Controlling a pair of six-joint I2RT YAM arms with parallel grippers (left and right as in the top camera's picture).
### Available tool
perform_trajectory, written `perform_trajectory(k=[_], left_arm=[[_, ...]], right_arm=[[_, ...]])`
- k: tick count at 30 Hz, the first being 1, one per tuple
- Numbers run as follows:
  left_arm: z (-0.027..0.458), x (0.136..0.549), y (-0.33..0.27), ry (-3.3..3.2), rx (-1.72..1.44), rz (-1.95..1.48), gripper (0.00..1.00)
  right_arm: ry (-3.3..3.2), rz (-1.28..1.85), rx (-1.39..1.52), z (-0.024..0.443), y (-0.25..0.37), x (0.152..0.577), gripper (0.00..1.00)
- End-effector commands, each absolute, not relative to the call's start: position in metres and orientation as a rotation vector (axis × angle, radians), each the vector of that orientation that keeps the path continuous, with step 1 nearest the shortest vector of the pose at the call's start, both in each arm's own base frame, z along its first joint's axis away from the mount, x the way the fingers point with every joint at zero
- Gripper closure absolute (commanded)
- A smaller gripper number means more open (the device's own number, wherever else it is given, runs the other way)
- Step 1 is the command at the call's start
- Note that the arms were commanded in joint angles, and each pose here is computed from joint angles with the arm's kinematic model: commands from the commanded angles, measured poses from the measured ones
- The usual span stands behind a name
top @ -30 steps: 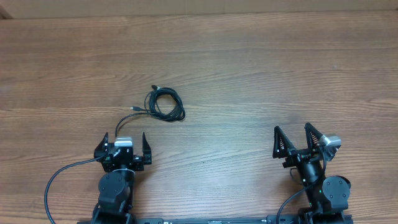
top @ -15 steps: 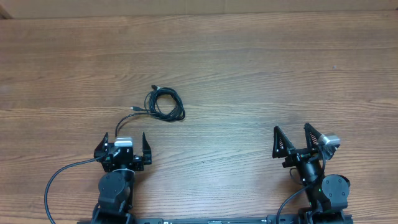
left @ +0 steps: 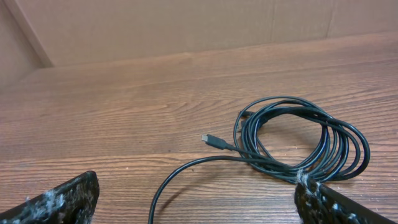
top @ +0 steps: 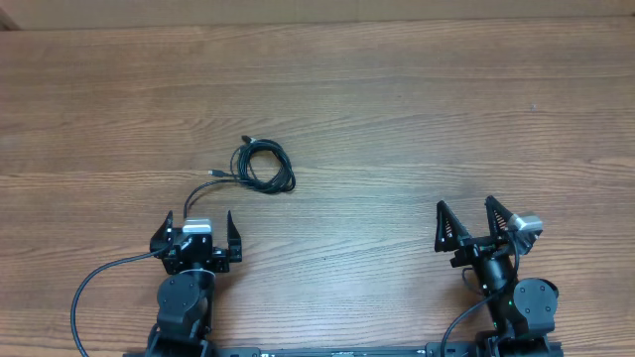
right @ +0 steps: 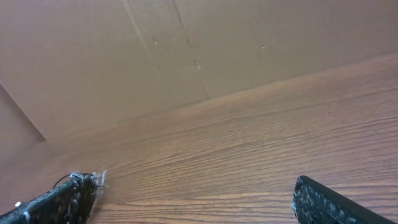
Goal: Untangle cables
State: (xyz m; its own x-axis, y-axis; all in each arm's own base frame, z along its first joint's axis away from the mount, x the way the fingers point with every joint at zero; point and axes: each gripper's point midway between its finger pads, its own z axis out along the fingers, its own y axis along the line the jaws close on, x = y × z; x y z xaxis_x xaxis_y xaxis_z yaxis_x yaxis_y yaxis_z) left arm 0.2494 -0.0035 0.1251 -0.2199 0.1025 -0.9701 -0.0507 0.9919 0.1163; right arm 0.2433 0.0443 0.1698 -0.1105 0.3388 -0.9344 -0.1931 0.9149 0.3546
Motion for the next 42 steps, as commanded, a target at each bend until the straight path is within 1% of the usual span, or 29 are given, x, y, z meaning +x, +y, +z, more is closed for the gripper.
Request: perform_trajectory(k=[1, 6, 9, 12, 16, 21, 28, 32, 36, 39, 42], left_arm=[[0.124, 0.249, -0.001, 1.794, 0.043, 0.168, 0.00], [0.129, 0.250, -0.007, 1.774, 0.060, 0.137, 0.01], [0.140, 0.251, -0.022, 1.747, 0.117, 0.053, 0.00], [0.152, 0.248, -0.025, 1.768, 0.093, 0.004, 0.00], [0.179, 0.240, -0.027, 1.809, 0.073, -0.044, 0.01], [0.221, 0.229, -0.040, 1.895, 0.135, -0.117, 0.01], [0.276, 0.249, -0.093, 1.963, 0.327, -0.388, 0.00], [0.284, 0.267, -0.100, 2.046, 0.338, -0.410, 0.00], [0.280, 0.277, -0.109, 2.151, 0.359, -0.460, 0.00], [0.275, 0.278, -0.122, 2.191, 0.399, -0.550, 0.00], [0.274, 0.270, -0.139, 2.198, 0.459, -0.685, 0.01]], right_arm=[[1.630, 0.443, 0.116, 0.165, 0.044, 0.244, 0.00], [1.630, 0.443, 0.116, 0.165, 0.044, 0.244, 0.00], [1.630, 0.443, 0.116, 0.165, 0.044, 0.244, 0.00], [1.630, 0.443, 0.116, 0.165, 0.044, 0.244, 0.00], [1.630, 0.443, 0.116, 0.165, 0.044, 0.244, 0.00], [1.630, 0.443, 0.116, 0.165, 0.044, 0.244, 0.00], [1.630, 0.443, 0.116, 0.165, 0.044, 0.244, 0.00], [1.630, 0.443, 0.116, 0.165, 0.044, 0.244, 0.00], [1.630, 0.443, 0.116, 0.165, 0.044, 0.244, 0.00], [1.630, 0.443, 0.116, 0.165, 0.044, 0.244, 0.00], [1.630, 0.443, 0.116, 0.165, 0.044, 0.244, 0.00]])
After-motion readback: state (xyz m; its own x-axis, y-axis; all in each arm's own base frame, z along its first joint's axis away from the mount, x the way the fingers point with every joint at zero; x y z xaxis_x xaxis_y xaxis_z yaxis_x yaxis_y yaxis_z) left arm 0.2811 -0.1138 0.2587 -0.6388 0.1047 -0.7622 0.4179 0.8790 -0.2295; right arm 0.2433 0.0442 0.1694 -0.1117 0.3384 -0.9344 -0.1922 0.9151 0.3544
